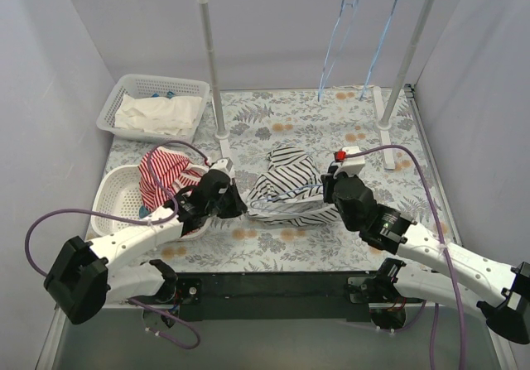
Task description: Place the tank top on the hanger
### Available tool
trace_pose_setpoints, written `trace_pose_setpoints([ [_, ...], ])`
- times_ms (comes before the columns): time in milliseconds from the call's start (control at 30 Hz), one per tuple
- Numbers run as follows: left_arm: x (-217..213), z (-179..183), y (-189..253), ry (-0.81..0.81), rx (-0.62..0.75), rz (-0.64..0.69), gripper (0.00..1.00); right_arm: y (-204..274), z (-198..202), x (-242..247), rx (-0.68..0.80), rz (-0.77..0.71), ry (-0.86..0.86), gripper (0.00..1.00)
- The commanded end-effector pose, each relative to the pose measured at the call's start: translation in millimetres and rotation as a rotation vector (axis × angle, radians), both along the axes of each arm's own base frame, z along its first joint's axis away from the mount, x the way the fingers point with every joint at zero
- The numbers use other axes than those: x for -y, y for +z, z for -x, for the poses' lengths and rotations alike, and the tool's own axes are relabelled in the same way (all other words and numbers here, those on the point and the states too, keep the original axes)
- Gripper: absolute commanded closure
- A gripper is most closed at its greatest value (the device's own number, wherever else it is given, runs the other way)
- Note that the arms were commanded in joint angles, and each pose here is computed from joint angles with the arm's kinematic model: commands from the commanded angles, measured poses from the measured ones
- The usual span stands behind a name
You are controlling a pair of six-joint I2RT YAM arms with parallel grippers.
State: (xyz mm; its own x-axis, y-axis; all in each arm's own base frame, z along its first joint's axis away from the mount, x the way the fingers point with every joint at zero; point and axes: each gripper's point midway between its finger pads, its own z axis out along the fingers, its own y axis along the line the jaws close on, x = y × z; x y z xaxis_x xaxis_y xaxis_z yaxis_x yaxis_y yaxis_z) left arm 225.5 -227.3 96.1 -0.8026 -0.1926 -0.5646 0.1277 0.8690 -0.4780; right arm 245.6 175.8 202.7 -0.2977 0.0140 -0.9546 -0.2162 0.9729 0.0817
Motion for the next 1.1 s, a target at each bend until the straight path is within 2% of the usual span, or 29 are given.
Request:
trace_pose_setpoints([
  [0,4,17,3,-0.043,-0.01,0.086,1.0,25,-9,8,0.044,-0.05,-0.098,0.99],
  [133,0,20,19,-0.03,0.042,0.138,1.0,16,-10,6,0.027,-0.028,-0.103,0.99],
  [567,1,-1,52,-0.013,0.129,0.101,1.0,16,-7,-7,0.015,-0.04,-0.028,0.99],
  [633,3,-3,58,-0.033,0.149,0.091,1.0,20,-6,-9,0.02,-0.055,-0.017,0.99],
  [733,19,-2,85,-0.127,0.192,0.144,1.0,24,-8,-10,0.03,-0.062,-0.018,0.99],
  [833,29,0,112,-0.195,0.238,0.18,1.0,36,-17,-20,0.047,-0.053,-0.02,0.99],
  [1067,24,-4,160,-0.173,0.291,0.179,1.0,124,-41,-24,0.191,-0.072,-0.096,0.99],
])
